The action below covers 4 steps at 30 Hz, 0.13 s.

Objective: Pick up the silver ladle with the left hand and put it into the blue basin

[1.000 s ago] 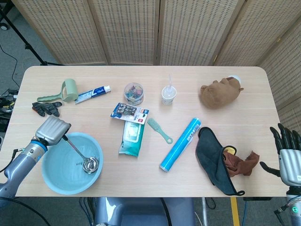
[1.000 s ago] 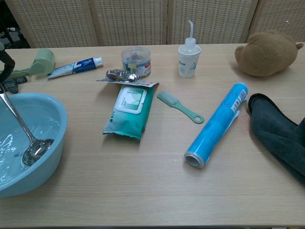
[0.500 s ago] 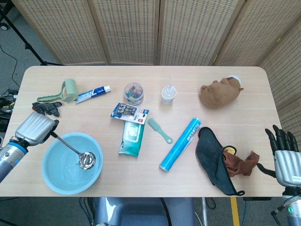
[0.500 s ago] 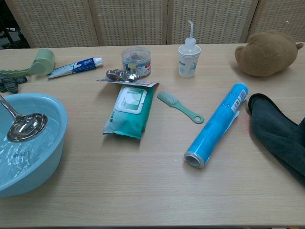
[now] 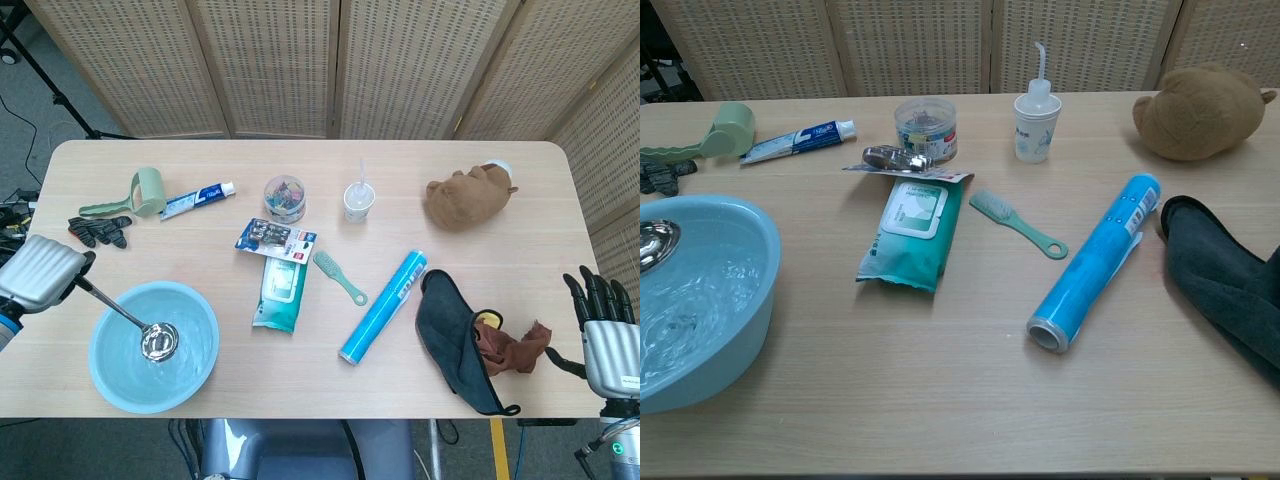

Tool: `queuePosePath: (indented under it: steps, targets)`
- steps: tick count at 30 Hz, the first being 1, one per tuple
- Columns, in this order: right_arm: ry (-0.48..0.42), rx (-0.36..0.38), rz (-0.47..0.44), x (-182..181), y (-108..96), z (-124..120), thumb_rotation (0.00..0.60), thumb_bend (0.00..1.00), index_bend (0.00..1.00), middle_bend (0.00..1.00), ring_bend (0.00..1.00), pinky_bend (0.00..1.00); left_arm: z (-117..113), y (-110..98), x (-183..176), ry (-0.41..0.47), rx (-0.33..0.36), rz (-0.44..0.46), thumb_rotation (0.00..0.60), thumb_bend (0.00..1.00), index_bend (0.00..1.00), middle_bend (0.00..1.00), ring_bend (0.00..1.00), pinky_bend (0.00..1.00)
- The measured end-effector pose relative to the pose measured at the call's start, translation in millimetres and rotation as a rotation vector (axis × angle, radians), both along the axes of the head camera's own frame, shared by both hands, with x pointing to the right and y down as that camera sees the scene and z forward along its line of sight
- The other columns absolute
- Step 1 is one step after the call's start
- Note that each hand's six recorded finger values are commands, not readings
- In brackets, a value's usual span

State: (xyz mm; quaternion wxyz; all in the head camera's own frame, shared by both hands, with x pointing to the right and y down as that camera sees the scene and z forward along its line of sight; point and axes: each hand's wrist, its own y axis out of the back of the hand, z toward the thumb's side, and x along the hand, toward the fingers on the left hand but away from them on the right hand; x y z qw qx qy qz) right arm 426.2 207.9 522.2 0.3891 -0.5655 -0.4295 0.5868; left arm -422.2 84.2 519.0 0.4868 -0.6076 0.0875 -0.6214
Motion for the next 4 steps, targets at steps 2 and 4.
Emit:
queuePosePath:
  steps: [2,4]
  targets:
    - [-0.001,0.003,0.001,0.2,-0.1,-1.1,0.6,0.0,0.0,0.0,0.0,0.0,-6.3,-1.1,-2.2,-0.005,0.011,-0.004,0.6,0.67,0.92,1.0,0.99,1.0]
    - [-0.002,0.006,0.002,0.7,-0.4,-2.3,0.6,0.0,0.0,0.0,0.0,0.0,-10.0,-1.6,-3.0,-0.004,0.015,-0.008,0.6,0.67,0.92,1.0,0.99,1.0]
